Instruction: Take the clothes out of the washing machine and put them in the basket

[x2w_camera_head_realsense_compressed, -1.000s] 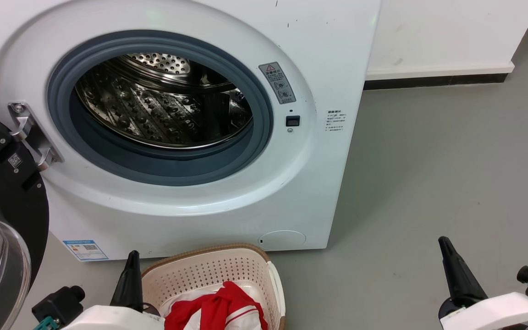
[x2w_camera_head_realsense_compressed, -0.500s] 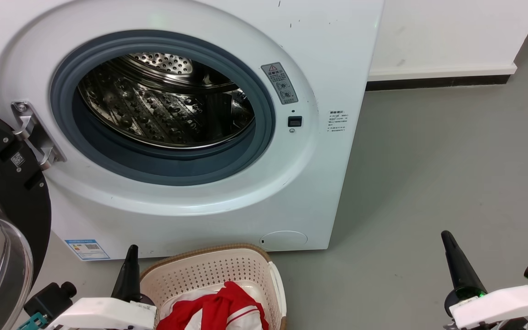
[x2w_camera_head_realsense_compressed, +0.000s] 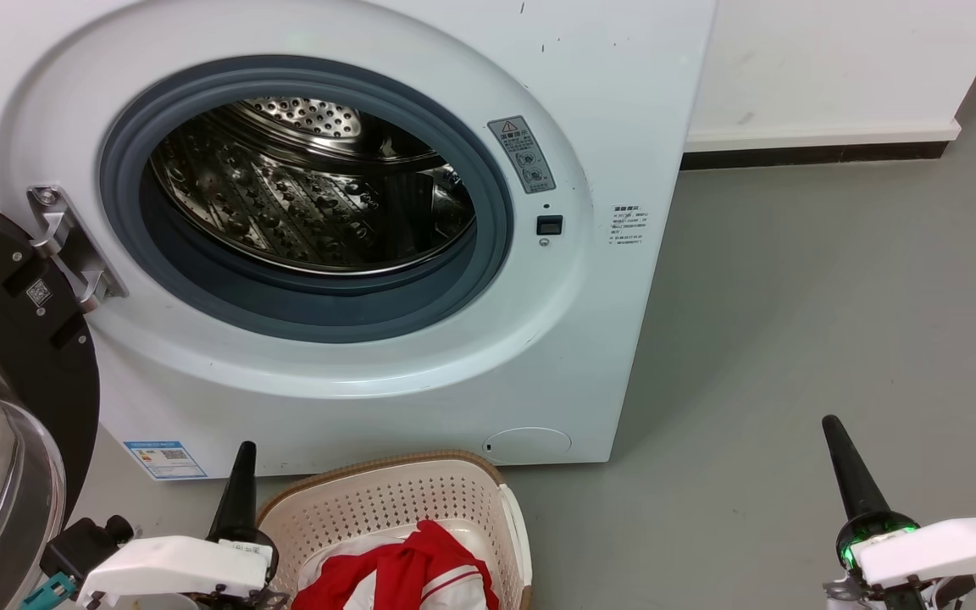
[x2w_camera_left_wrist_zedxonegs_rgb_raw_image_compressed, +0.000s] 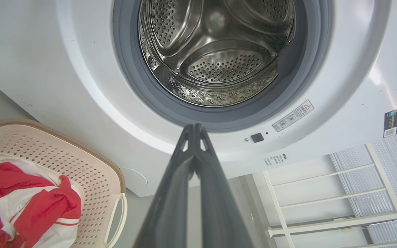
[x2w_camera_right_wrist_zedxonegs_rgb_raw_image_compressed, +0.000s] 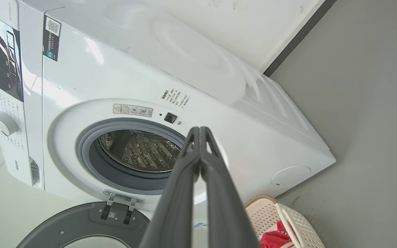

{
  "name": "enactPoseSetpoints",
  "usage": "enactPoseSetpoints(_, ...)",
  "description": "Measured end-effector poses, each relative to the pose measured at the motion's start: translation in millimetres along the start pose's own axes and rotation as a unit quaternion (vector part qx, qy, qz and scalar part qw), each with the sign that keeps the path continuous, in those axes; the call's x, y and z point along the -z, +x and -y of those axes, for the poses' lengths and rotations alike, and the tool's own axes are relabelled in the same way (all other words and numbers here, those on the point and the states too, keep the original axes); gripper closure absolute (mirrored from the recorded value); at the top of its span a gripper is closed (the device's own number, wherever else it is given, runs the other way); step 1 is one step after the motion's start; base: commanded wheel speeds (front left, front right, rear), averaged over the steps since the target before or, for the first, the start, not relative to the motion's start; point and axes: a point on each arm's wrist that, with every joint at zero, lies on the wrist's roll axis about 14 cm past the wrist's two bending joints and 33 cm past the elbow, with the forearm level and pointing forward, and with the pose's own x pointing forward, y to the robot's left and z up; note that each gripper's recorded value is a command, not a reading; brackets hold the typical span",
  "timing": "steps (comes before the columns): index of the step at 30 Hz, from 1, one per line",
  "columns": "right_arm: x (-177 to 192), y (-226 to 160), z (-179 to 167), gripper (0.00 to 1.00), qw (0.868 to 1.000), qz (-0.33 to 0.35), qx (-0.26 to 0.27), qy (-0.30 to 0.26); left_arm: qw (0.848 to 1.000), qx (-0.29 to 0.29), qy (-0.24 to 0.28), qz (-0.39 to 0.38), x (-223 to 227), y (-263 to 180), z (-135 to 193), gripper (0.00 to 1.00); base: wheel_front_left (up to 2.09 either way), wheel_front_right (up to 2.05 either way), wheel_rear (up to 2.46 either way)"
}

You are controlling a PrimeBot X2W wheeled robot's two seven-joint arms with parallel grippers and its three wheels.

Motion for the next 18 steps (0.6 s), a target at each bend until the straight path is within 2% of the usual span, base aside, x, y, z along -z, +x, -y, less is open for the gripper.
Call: enactPoseSetpoints(18, -4.4, 9.1, -0.3, 1.00, 0.996, 0.008, -0.002, 0.092, 0.996, 0.007, -0.094, -0.001, -4.9, 4.7, 2.1, 1.00, 0.00, 0.00, 0.00)
